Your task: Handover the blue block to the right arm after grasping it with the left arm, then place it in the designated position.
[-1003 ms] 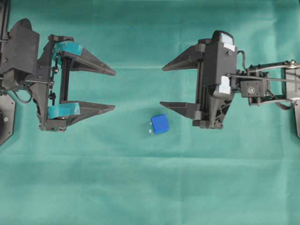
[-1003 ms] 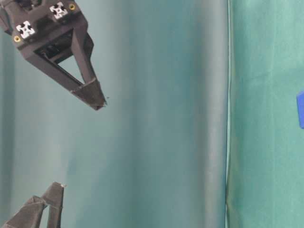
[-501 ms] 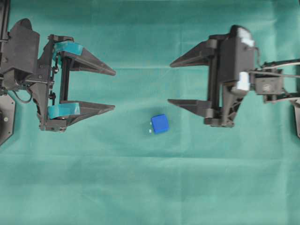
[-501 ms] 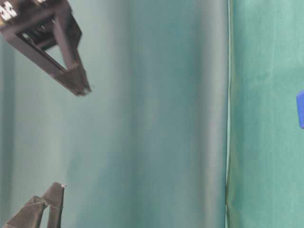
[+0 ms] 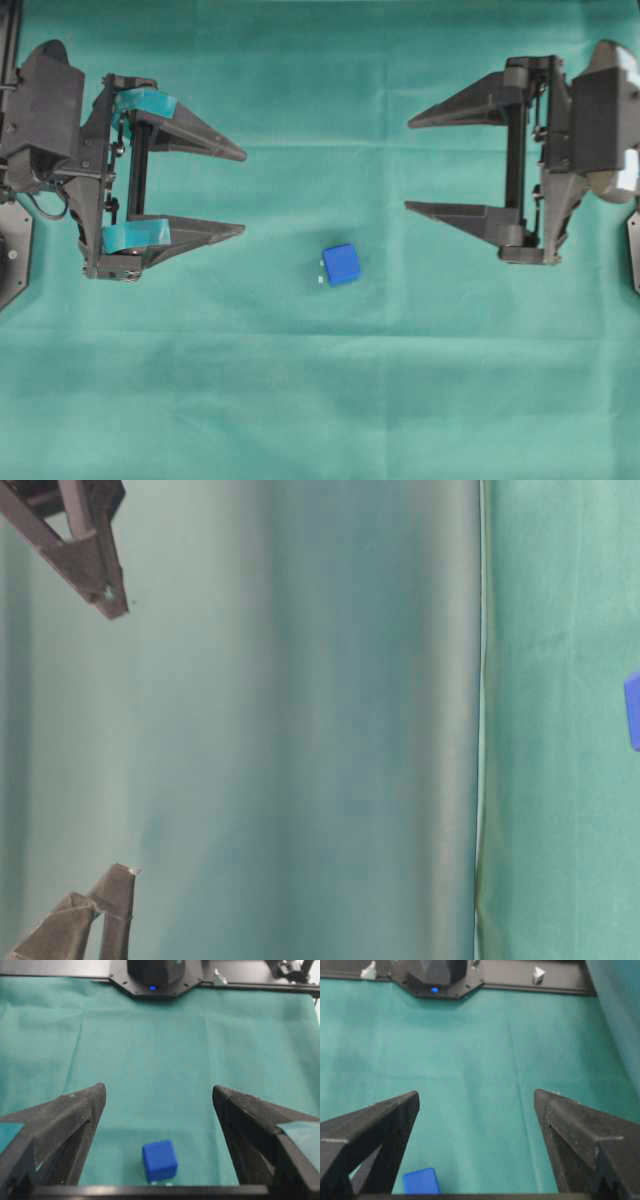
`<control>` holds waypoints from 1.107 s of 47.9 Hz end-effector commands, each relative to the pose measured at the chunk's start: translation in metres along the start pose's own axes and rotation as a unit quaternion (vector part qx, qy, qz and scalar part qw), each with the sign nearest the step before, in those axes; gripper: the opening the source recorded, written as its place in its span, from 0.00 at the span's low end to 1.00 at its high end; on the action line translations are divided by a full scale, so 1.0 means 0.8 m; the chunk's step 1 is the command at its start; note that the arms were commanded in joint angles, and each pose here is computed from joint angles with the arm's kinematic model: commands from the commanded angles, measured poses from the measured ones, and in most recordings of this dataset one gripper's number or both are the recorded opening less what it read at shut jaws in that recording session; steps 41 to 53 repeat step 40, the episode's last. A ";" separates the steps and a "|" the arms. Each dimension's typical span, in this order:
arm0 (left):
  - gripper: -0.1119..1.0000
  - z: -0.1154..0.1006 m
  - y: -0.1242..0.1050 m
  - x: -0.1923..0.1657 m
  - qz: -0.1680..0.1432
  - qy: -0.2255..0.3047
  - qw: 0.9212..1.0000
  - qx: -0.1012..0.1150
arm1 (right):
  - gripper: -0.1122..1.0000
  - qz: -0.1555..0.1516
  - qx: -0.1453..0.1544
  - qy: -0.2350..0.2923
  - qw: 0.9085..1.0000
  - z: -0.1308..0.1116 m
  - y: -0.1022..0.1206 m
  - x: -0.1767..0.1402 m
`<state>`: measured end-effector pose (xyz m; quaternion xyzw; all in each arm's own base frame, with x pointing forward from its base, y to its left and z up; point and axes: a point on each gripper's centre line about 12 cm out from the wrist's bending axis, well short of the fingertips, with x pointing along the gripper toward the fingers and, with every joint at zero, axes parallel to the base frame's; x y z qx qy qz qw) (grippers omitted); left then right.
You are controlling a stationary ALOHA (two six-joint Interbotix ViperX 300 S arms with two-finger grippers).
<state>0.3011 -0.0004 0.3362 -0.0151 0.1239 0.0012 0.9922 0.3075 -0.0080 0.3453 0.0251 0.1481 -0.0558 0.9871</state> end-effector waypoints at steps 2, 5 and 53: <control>1.00 0.010 -0.001 -0.005 -0.002 -0.014 1.000 0.000 | 0.93 0.009 -0.002 -0.022 1.000 0.010 0.003 -0.009; 1.00 0.010 -0.001 -0.005 -0.001 -0.014 1.000 0.000 | 0.93 0.008 -0.003 -0.021 1.000 0.010 0.002 -0.008; 1.00 0.010 -0.001 -0.005 -0.002 -0.014 1.000 0.000 | 0.93 0.006 -0.002 -0.019 1.000 0.009 0.001 -0.007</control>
